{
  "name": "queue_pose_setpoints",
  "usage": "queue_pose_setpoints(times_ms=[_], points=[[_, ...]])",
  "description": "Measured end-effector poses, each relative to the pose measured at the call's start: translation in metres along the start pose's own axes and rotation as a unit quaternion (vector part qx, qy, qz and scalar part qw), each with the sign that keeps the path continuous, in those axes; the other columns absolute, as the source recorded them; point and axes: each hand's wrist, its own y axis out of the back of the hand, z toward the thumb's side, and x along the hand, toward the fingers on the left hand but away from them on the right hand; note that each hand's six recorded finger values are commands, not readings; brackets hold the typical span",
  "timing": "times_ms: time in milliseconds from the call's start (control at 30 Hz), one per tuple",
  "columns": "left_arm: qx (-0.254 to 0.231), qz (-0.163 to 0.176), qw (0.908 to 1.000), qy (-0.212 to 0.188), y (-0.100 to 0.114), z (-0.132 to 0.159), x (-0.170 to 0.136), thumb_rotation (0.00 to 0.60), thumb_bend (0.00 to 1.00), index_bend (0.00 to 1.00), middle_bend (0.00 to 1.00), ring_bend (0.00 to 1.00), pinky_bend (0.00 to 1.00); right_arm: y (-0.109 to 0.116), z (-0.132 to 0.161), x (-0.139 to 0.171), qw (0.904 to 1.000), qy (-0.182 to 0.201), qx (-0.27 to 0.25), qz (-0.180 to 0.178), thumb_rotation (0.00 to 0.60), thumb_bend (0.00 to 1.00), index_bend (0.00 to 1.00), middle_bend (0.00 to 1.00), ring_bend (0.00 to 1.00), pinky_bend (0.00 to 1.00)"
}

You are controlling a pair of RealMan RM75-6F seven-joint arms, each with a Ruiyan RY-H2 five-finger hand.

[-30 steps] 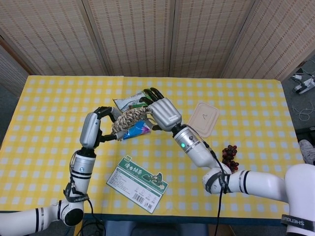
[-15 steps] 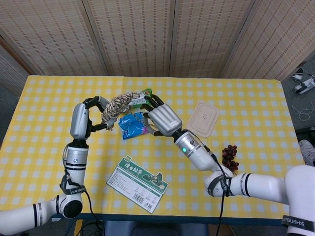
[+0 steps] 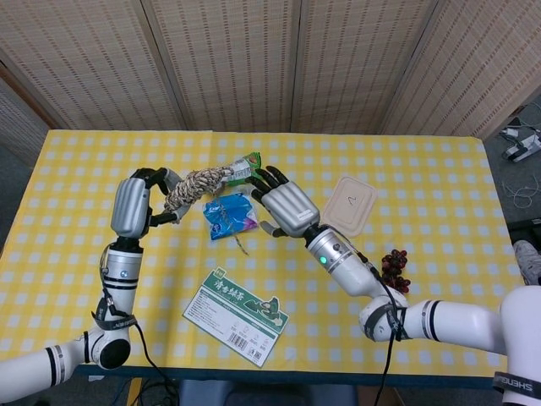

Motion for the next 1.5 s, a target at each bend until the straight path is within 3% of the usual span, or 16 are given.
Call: queue_pose_setpoints(times_ms=[200,533,667,833,1000,1500], points=[[0.041,-0.018,0.9989,-0.011,-0.007,-0.009,-0.006,0.6,0.31,0.72,0.81,0.59,0.37,0.016,-0.023,0.016,0.9997,-0.02,0.008,-0.014,0.6,0.21,0.0,0.05,0.0,0.0],[0.102,-0.048,0.9932,-0.029,-0.018,-0.022,-0.014,0.6,0.31,0.72,0.81,0.59,0.37,0.063,-0.065,0.054,0.9967,-0.053,0.014,-0.059,0.6,0.21,0.0,0.04,0.0,0.0],[0.112,-0.05,0.9919,-0.033,-0.022,-0.025,-0.016,0.6,0.31,0.72,0.81,0.59,0.37,0.07,-0.076,0.067,0.9959,-0.063,0.025,-0.059,0.6,0.21,0.0,0.04,0.0,0.0],[0.109,-0.043,0.9928,-0.028,-0.018,-0.027,-0.015,0.6,0.31,0.72,0.81,0.59,0.37,0.062,-0.092,0.088,0.9949,-0.083,0.044,-0.038,0.6,0.23,0.0,0.05,0.0,0.0],[0.107,-0.036,0.9933,-0.023,-0.012,-0.03,-0.013,0.6,0.31,0.72,0.81,0.59,0.37,0.051,-0.107,0.117,0.9925,-0.109,0.043,-0.033,0.6,0.31,0.0,0.06,0.0,0.0],[0.107,-0.02,0.994,-0.012,0.004,-0.036,-0.01,0.6,0.31,0.72,0.81,0.59,0.37,0.016,-0.14,0.271,0.9672,-0.233,0.048,-0.088,0.6,0.33,0.0,0.08,0.0,0.0]])
